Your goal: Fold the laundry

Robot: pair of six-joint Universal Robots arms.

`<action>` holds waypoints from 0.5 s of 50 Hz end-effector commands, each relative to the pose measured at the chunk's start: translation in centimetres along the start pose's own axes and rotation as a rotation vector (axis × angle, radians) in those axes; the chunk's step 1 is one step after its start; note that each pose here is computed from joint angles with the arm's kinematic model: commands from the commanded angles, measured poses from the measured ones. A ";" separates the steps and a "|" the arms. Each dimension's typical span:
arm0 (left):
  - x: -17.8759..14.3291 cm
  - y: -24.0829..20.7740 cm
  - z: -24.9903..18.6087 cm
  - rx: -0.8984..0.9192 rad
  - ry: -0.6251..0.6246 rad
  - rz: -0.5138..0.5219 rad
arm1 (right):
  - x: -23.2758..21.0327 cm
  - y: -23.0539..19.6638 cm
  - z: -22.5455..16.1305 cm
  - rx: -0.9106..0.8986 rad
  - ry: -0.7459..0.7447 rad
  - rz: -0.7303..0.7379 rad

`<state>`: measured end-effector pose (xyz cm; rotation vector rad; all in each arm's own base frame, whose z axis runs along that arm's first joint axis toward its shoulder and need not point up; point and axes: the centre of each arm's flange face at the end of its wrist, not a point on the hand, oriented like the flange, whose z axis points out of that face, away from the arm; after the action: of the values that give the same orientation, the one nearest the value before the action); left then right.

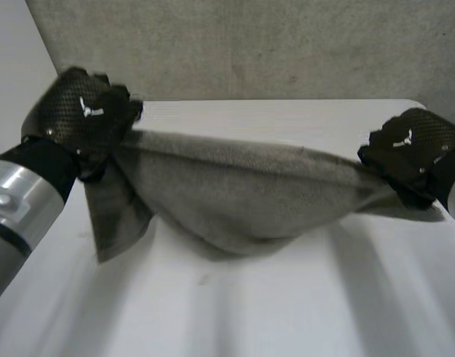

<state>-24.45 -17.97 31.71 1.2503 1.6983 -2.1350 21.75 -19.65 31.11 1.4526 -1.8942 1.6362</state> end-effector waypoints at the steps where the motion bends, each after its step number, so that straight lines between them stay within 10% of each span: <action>1: 4.5 4.5 -0.1 -0.224 0.271 0.014 | -3.0 2.4 2.0 -0.106 -0.153 -0.039; 12: 7.1 10.1 6.6 -0.356 0.353 0.024 | -4.8 2.9 11.2 -0.144 -0.139 -0.038; 25: -9.4 -5.5 16.3 0.494 -0.576 0.129 | 12.0 -9.9 11.4 0.556 0.835 0.112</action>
<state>-30.03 -32.72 29.77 1.2052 1.5210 -2.1752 28.58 -33.75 30.42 1.0853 -1.6387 1.9324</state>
